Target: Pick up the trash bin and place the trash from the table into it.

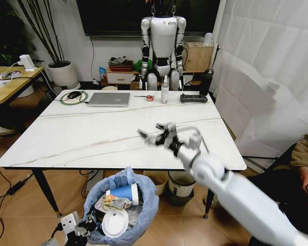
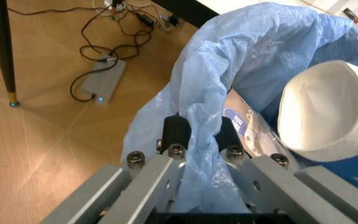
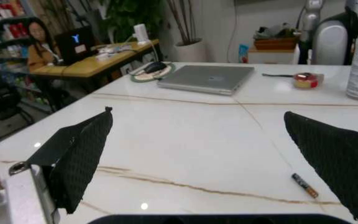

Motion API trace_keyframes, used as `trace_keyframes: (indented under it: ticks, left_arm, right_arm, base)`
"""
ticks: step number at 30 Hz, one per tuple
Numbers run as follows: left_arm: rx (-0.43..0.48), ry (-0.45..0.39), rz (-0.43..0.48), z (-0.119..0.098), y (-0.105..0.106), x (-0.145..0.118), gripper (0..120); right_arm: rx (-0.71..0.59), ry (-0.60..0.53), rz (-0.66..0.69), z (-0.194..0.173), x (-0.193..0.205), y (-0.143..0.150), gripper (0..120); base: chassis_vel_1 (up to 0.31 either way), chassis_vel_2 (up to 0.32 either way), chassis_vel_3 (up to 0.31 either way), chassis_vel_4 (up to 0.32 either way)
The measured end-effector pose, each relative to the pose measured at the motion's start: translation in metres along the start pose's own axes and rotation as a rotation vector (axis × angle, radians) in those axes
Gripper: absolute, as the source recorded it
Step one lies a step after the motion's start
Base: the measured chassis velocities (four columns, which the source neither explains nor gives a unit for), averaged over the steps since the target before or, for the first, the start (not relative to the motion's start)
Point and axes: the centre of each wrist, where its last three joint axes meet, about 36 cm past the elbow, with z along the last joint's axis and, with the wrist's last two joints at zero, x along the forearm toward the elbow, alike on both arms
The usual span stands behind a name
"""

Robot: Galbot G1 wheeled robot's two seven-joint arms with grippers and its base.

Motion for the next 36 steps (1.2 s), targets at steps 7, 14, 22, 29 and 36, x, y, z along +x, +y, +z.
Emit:
trace_keyframes:
  ticks: [7, 14, 22, 29, 36]
  left_arm:
    - [0.001, -0.006, 0.002, -0.002, -0.001, 0.002, 0]
    - [0.001, -0.01, 0.001, -0.003, -0.001, 0.003, 0]
    - [0.001, -0.011, 0.005, -0.003, -0.001, 0.002, 0]
    - [0.004, -0.012, 0.007, -0.003, -0.002, 0.002, 0]
    - [0.006, -0.014, 0.005, -0.004, -0.002, 0.002, 0]
  right_arm:
    - [0.007, 0.121, 0.085, 0.012, -0.061, -0.023, 100]
    - [0.063, 0.205, 0.165, 0.034, -0.088, -0.048, 100]
    - [0.103, 0.262, 0.249, 0.051, -0.1, -0.084, 100]
    - [0.111, 0.264, 0.262, 0.055, -0.116, -0.093, 100]
    - [0.13, 0.289, 0.263, 0.066, -0.126, -0.092, 100]
  base:
    - [0.0, 0.0, 0.0, 0.0]
    - [0.0, 0.0, 0.0, 0.0]
    - [0.0, 0.0, 0.0, 0.0]
    - [0.0, 0.0, 0.0, 0.0]
    - [0.0, 0.0, 0.0, 0.0]
